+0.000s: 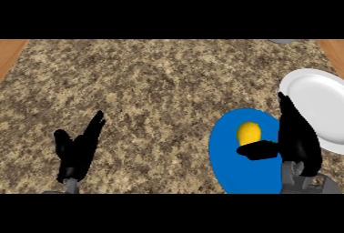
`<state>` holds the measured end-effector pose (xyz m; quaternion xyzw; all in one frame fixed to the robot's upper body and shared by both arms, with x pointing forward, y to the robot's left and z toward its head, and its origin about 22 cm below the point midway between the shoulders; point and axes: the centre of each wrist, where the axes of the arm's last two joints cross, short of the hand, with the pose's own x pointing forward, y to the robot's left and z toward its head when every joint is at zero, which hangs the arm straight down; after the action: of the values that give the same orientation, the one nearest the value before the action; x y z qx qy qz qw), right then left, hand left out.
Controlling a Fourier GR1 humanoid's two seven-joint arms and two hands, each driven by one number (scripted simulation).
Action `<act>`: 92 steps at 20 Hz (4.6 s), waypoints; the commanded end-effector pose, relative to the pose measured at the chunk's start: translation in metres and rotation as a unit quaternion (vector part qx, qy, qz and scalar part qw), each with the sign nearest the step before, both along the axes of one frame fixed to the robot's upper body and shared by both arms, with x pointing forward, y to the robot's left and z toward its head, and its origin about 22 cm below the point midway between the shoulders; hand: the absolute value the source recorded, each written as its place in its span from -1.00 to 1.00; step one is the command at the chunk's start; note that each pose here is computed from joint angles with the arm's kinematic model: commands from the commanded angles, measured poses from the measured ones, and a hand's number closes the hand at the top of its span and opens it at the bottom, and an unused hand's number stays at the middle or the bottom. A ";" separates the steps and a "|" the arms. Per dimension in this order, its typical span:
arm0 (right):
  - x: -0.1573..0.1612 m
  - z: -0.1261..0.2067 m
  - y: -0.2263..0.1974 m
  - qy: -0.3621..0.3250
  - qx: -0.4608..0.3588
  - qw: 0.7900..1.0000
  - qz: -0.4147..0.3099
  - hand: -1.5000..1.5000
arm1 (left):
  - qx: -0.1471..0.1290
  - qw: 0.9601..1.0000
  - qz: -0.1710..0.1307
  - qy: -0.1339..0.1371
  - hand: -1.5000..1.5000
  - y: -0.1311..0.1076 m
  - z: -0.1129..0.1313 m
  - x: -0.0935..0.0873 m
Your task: Pick the lemon from the plate and place it in the plate
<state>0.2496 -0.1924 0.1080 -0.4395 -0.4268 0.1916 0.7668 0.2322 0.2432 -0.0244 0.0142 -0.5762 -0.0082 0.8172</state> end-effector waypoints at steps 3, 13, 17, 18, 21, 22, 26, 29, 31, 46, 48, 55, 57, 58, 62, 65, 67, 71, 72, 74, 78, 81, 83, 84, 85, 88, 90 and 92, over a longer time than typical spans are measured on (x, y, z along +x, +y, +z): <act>0.009 -0.014 0.034 0.037 0.016 0.998 -0.054 -1.00 | -0.011 1.000 -0.001 0.015 0.00 0.008 -0.007 0.006; 0.025 -0.026 0.010 0.088 -0.034 0.993 -0.076 -1.00 | -0.009 1.000 0.003 0.017 0.00 -0.007 -0.009 0.003; 0.047 -0.030 0.003 0.102 -0.036 0.991 -0.076 -1.00 | -0.011 1.000 -0.007 0.023 0.00 0.003 -0.003 0.004; 0.029 -0.059 0.016 0.116 -0.036 0.990 -0.067 -1.00 | -0.009 1.000 -0.004 0.017 0.00 0.008 0.001 0.011; 0.021 -0.049 0.016 0.109 -0.032 0.991 -0.065 -1.00 | -0.016 1.000 -0.001 0.021 0.00 -0.007 -0.007 0.005; 0.051 -0.053 0.017 0.115 -0.028 0.990 -0.072 -1.00 | -0.010 1.000 0.000 0.021 0.00 0.006 -0.013 -0.020; 0.034 -0.065 0.012 0.165 -0.041 0.985 -0.012 1.00 | -0.012 1.000 -0.006 0.026 0.00 -0.004 0.001 0.002; 0.032 -0.080 0.023 0.146 -0.076 0.986 -0.011 1.00 | -0.010 1.000 -0.008 0.018 0.00 -0.007 -0.010 -0.016; 0.023 -0.070 0.028 0.140 -0.083 0.987 -0.010 1.00 | -0.013 1.000 -0.006 0.019 0.00 0.001 -0.013 0.002; 0.114 0.004 -0.010 -0.057 -0.132 0.949 -0.280 1.00 | -0.010 0.999 -0.041 -0.005 0.00 -0.020 0.003 0.005; 0.126 0.019 -0.022 -0.096 -0.172 0.930 -0.310 1.00 | -0.012 0.999 -0.041 -0.009 0.00 -0.016 0.006 0.007; 0.152 0.065 -0.042 -0.184 -0.204 0.864 -0.421 1.00 | -0.012 0.998 -0.057 -0.012 0.00 -0.027 0.009 0.013; 0.153 0.066 -0.045 -0.212 -0.201 0.847 -0.444 1.00 | -0.006 0.998 -0.059 -0.017 0.00 -0.029 0.012 0.017; 0.155 0.078 -0.047 -0.220 -0.204 0.834 -0.462 1.00 | -0.012 0.998 -0.062 -0.003 0.00 -0.032 0.004 0.012; 0.156 0.079 -0.059 -0.262 -0.199 0.802 -0.498 1.00 | -0.012 0.998 -0.058 -0.007 0.00 -0.025 0.008 0.015; 0.150 0.066 -0.064 -0.296 -0.201 0.782 -0.510 1.00 | -0.014 0.998 -0.055 0.001 0.00 -0.021 0.006 0.011; 0.148 0.056 -0.075 -0.295 -0.221 0.766 -0.526 1.00 | -0.012 0.999 -0.047 -0.005 0.00 -0.023 0.005 0.011; 0.146 0.043 -0.093 -0.288 -0.246 0.745 -0.549 1.00 | -0.010 0.999 -0.037 0.010 0.00 -0.018 0.001 0.012; 0.146 0.037 -0.089 -0.290 -0.260 0.740 -0.549 1.00 | -0.012 0.999 -0.042 0.007 0.00 -0.023 0.006 0.015; 0.134 0.023 -0.114 -0.291 -0.272 0.721 -0.567 1.00 | -0.014 0.999 -0.029 -0.001 0.00 -0.017 0.007 0.015; 0.120 0.000 -0.139 -0.293 -0.279 0.711 -0.574 1.00 | -0.015 0.999 -0.026 0.017 0.00 -0.015 -0.003 -0.001; 0.111 -0.019 -0.155 -0.287 -0.276 0.706 -0.586 1.00 | -0.019 1.000 -0.022 0.007 0.00 -0.010 -0.004 0.001; 0.105 -0.028 -0.162 -0.287 -0.273 0.705 -0.588 1.00 | -0.015 1.000 -0.013 0.011 0.00 -0.010 -0.003 0.006; 0.101 -0.025 -0.178 -0.290 -0.275 0.702 -0.590 1.00 | -0.010 1.000 -0.010 0.021 0.00 -0.008 -0.011 0.001; 0.096 -0.036 -0.184 -0.292 -0.281 0.699 -0.590 1.00 | -0.016 1.000 -0.018 0.005 0.00 -0.005 0.010 0.008; 0.096 -0.031 -0.201 -0.296 -0.279 0.691 -0.597 1.00 | -0.012 1.000 -0.018 0.021 0.00 -0.007 -0.008 0.000; 0.080 -0.054 -0.207 -0.228 -0.213 0.700 -0.643 1.00 | -0.016 1.000 -0.013 0.014 0.00 -0.014 -0.004 -0.001; 0.090 -0.060 -0.208 -0.147 -0.181 0.737 -0.635 -1.00 | -0.012 1.000 -0.014 0.011 0.00 -0.003 -0.010 -0.002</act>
<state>0.3385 -0.3910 0.0584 -0.8249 -0.1811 -0.2683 0.4635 0.2349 0.2386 -0.0233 0.0014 -0.5857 -0.0136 0.8104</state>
